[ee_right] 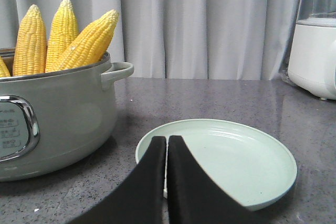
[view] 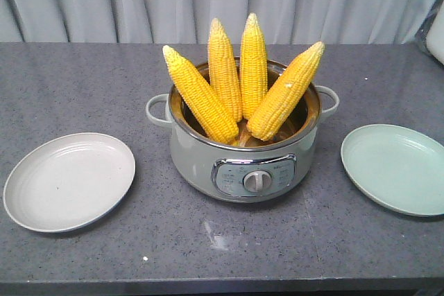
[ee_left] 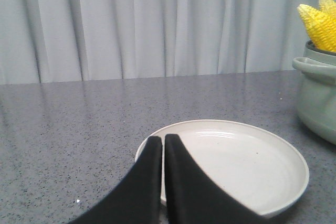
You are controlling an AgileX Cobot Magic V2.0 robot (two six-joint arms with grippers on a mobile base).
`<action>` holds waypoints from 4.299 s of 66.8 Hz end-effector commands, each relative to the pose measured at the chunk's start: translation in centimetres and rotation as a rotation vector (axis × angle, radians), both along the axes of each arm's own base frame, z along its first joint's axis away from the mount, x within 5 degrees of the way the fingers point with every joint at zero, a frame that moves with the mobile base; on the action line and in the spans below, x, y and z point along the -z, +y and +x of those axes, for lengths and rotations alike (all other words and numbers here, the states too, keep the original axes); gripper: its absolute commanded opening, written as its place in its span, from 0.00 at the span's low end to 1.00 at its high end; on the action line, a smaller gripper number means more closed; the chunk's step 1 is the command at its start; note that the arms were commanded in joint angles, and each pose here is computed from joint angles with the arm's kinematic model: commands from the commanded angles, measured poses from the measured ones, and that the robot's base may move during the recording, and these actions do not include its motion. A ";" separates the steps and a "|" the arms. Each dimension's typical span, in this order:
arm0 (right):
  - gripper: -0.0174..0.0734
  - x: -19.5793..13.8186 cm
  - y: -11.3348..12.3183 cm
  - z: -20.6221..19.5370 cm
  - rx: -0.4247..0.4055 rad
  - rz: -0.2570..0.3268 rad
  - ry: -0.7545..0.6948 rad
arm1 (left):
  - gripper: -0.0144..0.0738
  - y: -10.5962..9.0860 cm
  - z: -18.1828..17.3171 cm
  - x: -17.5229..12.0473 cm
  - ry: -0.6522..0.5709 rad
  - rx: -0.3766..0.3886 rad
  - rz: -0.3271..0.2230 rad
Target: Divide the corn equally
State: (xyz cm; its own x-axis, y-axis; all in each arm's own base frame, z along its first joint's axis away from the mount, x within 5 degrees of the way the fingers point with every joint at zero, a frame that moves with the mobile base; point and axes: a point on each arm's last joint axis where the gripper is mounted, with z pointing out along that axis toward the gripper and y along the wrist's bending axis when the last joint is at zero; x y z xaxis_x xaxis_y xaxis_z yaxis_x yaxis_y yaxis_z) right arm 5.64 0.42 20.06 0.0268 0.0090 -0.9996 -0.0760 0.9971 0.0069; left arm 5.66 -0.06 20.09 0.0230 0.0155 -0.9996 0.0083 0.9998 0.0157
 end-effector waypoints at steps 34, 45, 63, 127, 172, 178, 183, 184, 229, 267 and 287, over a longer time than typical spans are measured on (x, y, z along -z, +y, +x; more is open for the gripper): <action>0.18 -8.7 -0.1 -1.2 0.013 -0.032 -0.192 | 0.16 0.1 -2.9 -10.9 -0.419 0.005 -0.045; 0.18 -14.1 -0.4 -0.9 0.052 -0.115 -0.118 | 0.16 0.0 -3.0 -16.3 -0.365 0.013 -0.038; 0.18 -18.6 -0.5 2.7 0.073 -0.113 0.117 | 0.16 -0.3 1.6 -20.4 0.004 0.030 -0.030; 0.92 -15.4 -0.3 7.7 0.077 -0.137 0.452 | 0.77 -0.4 5.1 -18.5 0.223 0.032 -0.039; 0.91 -16.5 -0.1 10.1 0.075 -0.149 0.557 | 0.78 -3.0 7.1 -20.3 0.436 0.348 0.027; 0.90 -17.0 0.2 10.9 0.049 -0.147 0.562 | 0.78 -4.0 7.9 -20.3 0.426 0.458 -0.001; 0.89 -17.4 0.4 11.8 0.027 -0.135 0.568 | 0.78 -4.7 8.5 -20.2 0.418 0.540 -0.008; 0.89 -17.4 0.5 11.9 0.020 -0.132 0.570 | 0.78 -4.8 8.5 -20.2 0.419 0.554 -0.009; 0.85 -17.4 4.0 23.5 -0.253 -0.011 0.630 | 0.78 -7.1 10.1 -19.2 0.464 0.750 0.006; 0.85 -15.2 6.1 33.3 -0.378 0.079 0.641 | 0.78 -7.1 10.1 -19.1 0.466 0.750 0.008; 0.84 -15.6 7.4 34.1 -0.539 0.072 0.663 | 0.78 -7.1 10.1 -19.2 0.465 0.749 0.008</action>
State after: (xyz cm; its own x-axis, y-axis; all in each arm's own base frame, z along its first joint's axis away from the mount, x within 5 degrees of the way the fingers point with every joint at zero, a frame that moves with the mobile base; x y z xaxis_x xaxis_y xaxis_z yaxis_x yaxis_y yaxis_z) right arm 40.55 7.55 32.19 -0.6674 -0.1113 -0.7363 -0.4538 0.8447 0.2837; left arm 15.81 -6.97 37.71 -0.4270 0.2272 -0.8752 0.6702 0.7293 -0.1376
